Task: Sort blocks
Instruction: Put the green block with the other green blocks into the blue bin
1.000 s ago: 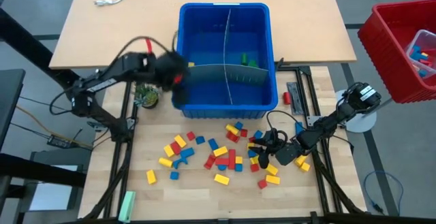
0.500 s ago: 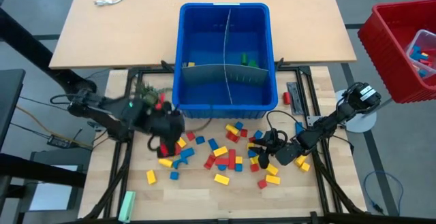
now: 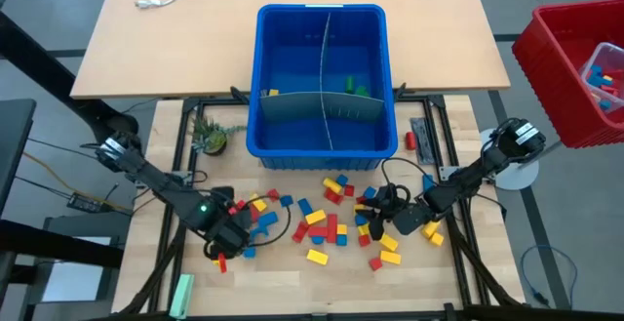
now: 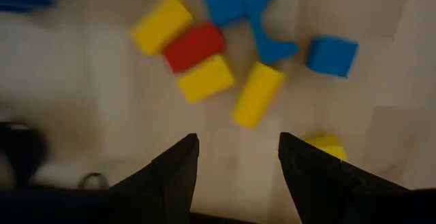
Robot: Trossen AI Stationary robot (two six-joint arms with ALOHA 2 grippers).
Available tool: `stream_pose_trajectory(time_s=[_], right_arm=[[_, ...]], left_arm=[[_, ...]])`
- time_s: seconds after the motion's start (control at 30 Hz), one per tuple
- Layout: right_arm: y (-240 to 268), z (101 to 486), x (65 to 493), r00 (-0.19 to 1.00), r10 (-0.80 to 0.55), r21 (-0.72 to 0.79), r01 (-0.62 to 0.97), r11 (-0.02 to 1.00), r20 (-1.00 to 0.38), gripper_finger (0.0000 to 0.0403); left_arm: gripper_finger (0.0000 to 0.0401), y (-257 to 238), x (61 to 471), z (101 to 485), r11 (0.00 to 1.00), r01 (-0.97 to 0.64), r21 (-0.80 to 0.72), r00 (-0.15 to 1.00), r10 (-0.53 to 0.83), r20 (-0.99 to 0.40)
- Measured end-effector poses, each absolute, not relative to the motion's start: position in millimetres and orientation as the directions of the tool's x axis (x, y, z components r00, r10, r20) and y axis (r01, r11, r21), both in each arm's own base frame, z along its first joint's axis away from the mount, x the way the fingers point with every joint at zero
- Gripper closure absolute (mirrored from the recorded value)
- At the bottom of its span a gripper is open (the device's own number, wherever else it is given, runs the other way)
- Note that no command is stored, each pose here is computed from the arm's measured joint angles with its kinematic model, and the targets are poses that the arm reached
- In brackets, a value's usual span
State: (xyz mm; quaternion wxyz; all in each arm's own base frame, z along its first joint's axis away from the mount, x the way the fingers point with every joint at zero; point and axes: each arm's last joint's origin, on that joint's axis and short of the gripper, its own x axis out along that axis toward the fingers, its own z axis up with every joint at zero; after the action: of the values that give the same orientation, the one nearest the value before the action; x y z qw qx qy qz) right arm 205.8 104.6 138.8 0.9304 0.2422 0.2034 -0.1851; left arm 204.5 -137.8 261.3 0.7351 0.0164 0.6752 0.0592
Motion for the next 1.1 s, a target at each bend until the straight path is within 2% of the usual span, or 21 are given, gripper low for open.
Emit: stream_pose_trajectory(time_s=[0.33, 0.63, 0.93, 1.0, 1.1], right_arm=[[103.7, 138.9, 206.4, 0.848, -0.247, 0.379, 0.445, 0.811, -0.468, 0.0245], [103.5, 139.0, 206.6, 0.849, -0.248, 0.38, 0.446, 0.81, -0.467, 0.0247], [102.4, 139.0, 207.1, 0.847, -0.253, 0.384, 0.452, 0.805, -0.467, 0.0249], [102.1, 139.0, 207.3, 0.847, -0.254, 0.384, 0.453, 0.804, -0.467, 0.0249], [102.0, 139.0, 207.3, 0.847, -0.254, 0.385, 0.454, 0.804, -0.467, 0.0249]], left_arm=[[0.0198, -140.2, 197.3, 203.8, 0.993, 0.092, 0.069, 0.1, 0.059, -0.993], [0.0199, -135.8, 191.2, 161.9, 0.992, 0.123, 0.029, 0.167, 0.008, -0.986], [0.02, -131.6, 184.7, 137.3, 0.99, 0.139, -0.015, 0.223, -0.046, -0.974], [0.021, -131.2, 185.0, 137.3, 0.993, 0.113, -0.02, 0.223, -0.045, -0.974], [0.0251, -131.8, 186.7, 139.9, 0.998, 0.058, -0.03, 0.219, -0.042, -0.975]])
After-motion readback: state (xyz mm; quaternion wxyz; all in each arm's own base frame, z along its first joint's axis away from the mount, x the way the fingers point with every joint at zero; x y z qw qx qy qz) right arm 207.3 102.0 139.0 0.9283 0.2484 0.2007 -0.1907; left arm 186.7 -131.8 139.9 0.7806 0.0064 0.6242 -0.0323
